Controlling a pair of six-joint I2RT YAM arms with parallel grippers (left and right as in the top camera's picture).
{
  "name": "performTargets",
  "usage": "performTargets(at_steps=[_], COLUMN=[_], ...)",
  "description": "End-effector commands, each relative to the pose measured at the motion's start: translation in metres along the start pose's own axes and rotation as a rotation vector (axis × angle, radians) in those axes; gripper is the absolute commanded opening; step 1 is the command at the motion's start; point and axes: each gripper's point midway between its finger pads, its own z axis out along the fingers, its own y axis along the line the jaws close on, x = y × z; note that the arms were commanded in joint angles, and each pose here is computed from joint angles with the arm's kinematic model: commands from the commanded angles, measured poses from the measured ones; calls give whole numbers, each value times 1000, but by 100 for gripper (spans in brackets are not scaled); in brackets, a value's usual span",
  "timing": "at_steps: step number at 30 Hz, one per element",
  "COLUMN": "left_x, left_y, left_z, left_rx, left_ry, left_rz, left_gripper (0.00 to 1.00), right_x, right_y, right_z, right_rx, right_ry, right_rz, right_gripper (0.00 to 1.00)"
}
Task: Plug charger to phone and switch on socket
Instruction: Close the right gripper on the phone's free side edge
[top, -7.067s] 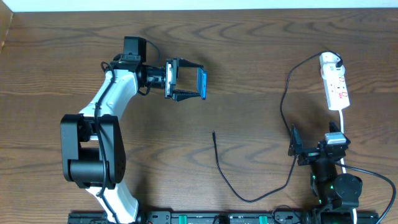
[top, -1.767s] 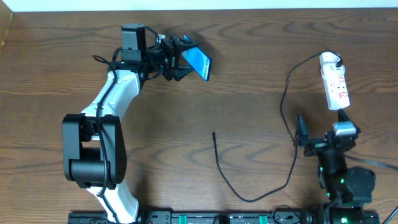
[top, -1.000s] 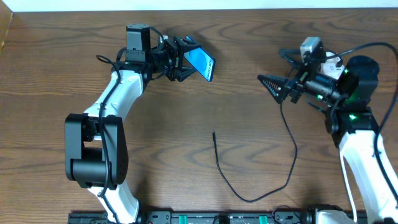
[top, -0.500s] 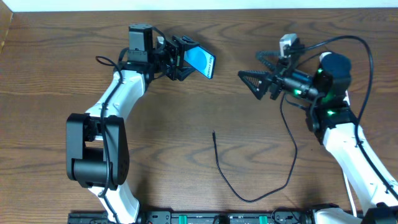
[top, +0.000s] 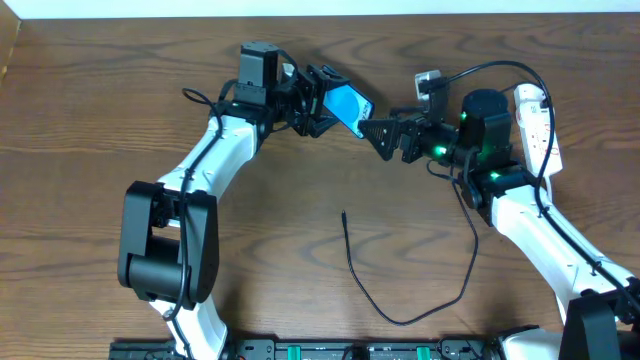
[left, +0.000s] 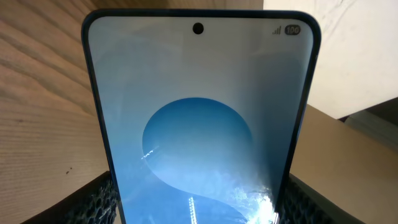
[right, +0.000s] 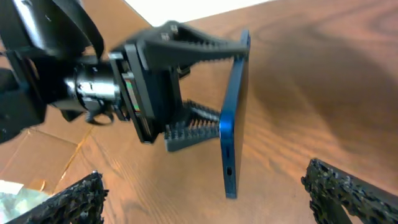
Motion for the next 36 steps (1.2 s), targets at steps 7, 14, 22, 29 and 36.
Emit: performTargets(at_steps=[7, 14, 22, 29, 36], left_x=[24, 45, 66, 78, 82], left_y=[-16, -15, -12, -20, -21], left_z=[2, 14, 25, 30, 32], left_rx=[23, 7, -10, 13, 15], left_ry=[34, 73, 118, 143, 151], left_rz=[43, 64, 46, 30, 11], left_gripper=[7, 7, 7, 7, 7], right_x=[8, 10, 9, 11, 11], right_y=[-6, -17, -31, -36, -36], right_z=[3, 2, 0, -1, -1], right_rx=[47, 104, 185, 211, 211], right_ry=[33, 32, 20, 25, 25], right_rz=[-18, -15, -6, 3, 3], right_gripper=[99, 97, 99, 94, 74])
